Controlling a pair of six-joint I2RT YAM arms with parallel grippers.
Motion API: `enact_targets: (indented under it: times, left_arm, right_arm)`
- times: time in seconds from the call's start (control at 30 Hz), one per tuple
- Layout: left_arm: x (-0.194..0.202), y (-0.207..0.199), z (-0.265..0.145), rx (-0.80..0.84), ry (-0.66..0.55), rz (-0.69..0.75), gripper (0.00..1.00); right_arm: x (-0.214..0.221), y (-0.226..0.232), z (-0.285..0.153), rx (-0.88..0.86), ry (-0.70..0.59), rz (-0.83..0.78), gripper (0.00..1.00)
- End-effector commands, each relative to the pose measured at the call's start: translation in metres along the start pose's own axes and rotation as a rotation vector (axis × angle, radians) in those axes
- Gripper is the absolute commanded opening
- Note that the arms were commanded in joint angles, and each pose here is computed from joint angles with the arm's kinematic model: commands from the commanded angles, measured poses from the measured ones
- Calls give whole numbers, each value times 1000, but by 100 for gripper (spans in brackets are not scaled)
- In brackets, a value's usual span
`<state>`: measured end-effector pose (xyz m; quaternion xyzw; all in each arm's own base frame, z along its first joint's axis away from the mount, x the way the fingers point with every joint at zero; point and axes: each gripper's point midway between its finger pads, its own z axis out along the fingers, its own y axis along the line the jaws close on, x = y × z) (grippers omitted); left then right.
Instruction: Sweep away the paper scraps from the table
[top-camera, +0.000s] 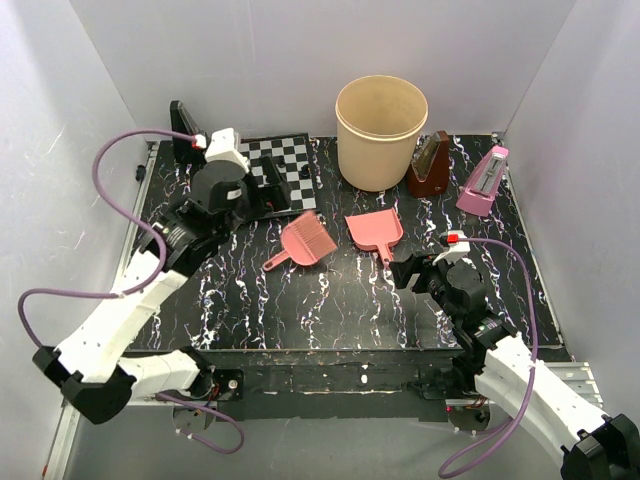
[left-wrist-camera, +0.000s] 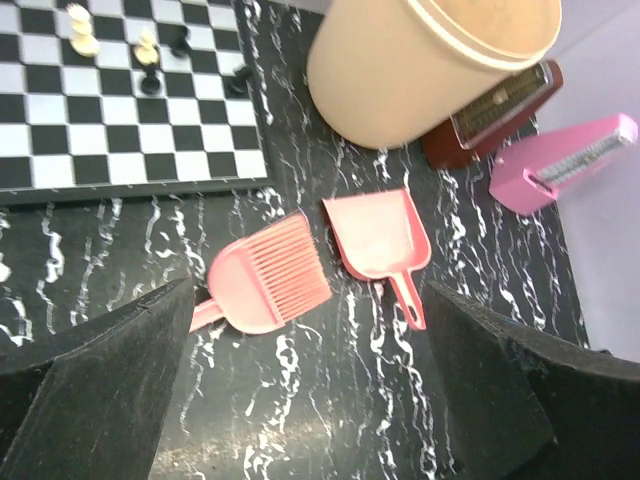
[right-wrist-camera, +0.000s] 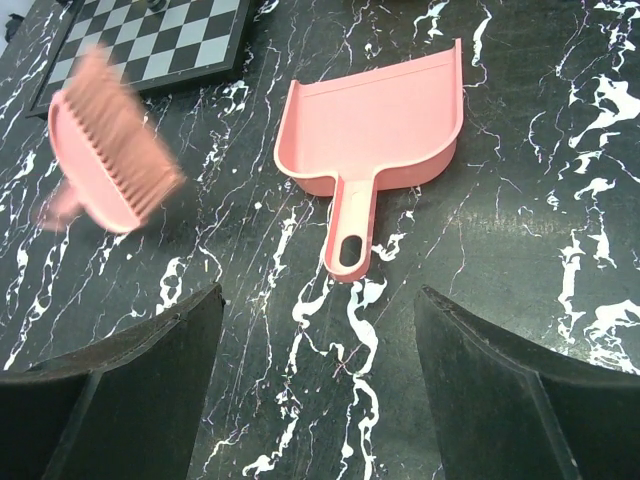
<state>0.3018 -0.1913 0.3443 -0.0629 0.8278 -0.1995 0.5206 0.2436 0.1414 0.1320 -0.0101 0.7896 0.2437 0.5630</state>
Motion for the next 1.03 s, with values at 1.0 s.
enact_targets:
  times: [1.0]
  left_arm:
    - [11, 186, -157, -368, -415, -41, 98]
  right_arm:
    - [-173, 6, -156, 98, -451, 56, 91]
